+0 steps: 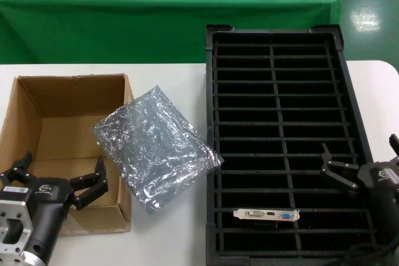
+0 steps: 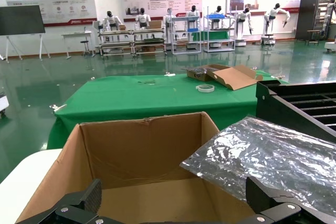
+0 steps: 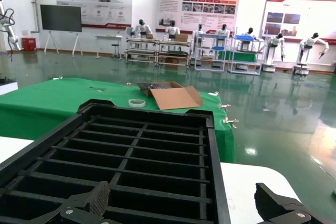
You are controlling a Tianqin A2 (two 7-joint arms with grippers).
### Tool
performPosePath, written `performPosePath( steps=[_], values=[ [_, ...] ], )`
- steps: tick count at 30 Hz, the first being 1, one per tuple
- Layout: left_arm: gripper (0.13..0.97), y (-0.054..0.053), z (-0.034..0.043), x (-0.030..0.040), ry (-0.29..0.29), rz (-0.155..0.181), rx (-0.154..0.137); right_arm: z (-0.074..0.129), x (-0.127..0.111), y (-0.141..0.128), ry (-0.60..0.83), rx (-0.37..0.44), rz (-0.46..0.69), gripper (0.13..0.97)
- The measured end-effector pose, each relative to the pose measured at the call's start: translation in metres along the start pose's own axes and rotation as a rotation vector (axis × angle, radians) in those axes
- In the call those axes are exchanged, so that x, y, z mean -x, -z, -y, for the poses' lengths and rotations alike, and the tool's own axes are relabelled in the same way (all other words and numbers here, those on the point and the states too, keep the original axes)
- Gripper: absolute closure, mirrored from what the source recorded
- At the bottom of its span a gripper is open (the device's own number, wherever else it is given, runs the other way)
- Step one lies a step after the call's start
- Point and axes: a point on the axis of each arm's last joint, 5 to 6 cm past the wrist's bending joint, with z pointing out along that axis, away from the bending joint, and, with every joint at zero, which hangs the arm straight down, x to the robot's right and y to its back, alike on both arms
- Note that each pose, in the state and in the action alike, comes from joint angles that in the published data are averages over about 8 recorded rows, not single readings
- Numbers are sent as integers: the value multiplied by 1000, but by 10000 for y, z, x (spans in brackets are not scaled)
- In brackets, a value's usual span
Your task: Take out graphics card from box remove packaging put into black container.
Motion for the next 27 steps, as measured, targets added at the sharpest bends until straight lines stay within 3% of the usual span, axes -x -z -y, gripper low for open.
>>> performPosePath(
  steps=[27],
  values=[
    [132,0,0,0,0,0,0,0,0,0,0,0,0,130]
  ],
)
